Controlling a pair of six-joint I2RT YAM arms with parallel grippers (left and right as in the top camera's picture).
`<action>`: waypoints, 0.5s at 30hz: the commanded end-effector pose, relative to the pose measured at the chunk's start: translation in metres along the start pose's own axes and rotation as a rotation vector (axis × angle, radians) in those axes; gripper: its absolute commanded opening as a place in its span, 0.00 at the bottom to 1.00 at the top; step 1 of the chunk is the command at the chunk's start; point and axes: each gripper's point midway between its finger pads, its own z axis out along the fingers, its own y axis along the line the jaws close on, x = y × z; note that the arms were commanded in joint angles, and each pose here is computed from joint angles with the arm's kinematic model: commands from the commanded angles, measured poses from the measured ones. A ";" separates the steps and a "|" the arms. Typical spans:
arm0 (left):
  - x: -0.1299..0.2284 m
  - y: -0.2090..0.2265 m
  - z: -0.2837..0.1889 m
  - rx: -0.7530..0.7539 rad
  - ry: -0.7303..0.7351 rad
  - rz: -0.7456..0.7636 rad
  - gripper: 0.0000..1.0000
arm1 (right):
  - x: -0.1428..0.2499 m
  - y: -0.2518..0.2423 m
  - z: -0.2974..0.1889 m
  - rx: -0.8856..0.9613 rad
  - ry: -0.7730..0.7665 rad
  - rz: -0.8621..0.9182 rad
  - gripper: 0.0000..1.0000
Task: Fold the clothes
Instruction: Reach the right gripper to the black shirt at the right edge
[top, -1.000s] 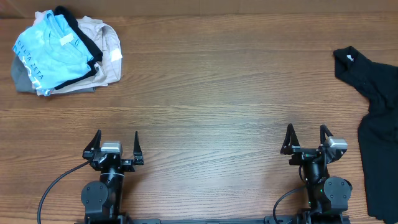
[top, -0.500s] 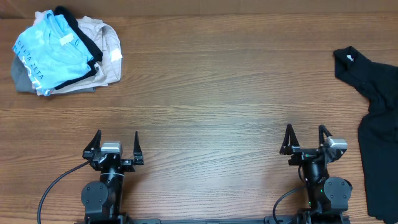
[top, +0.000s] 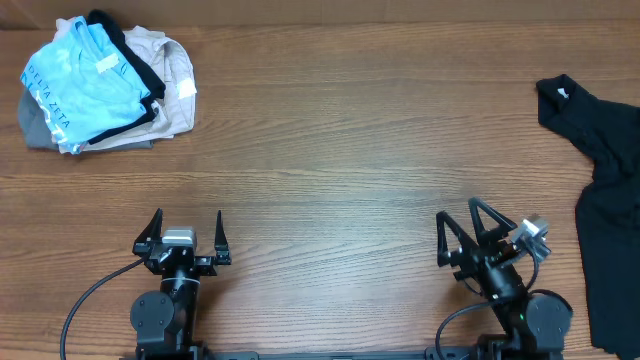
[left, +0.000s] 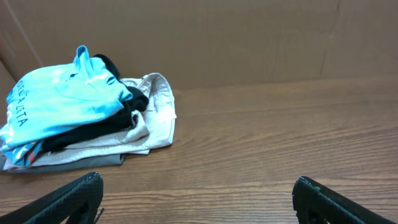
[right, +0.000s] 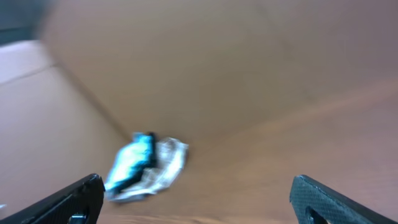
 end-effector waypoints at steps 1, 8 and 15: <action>0.000 0.004 0.000 -0.018 -0.005 0.015 1.00 | -0.003 0.043 -0.005 -0.210 0.026 -0.030 1.00; 0.000 0.004 0.000 -0.018 -0.005 0.015 1.00 | -0.057 0.075 -0.010 -0.207 -0.089 -0.151 1.00; 0.000 0.004 0.000 -0.018 -0.005 0.015 1.00 | -0.128 0.078 0.003 0.018 -0.136 -0.287 1.00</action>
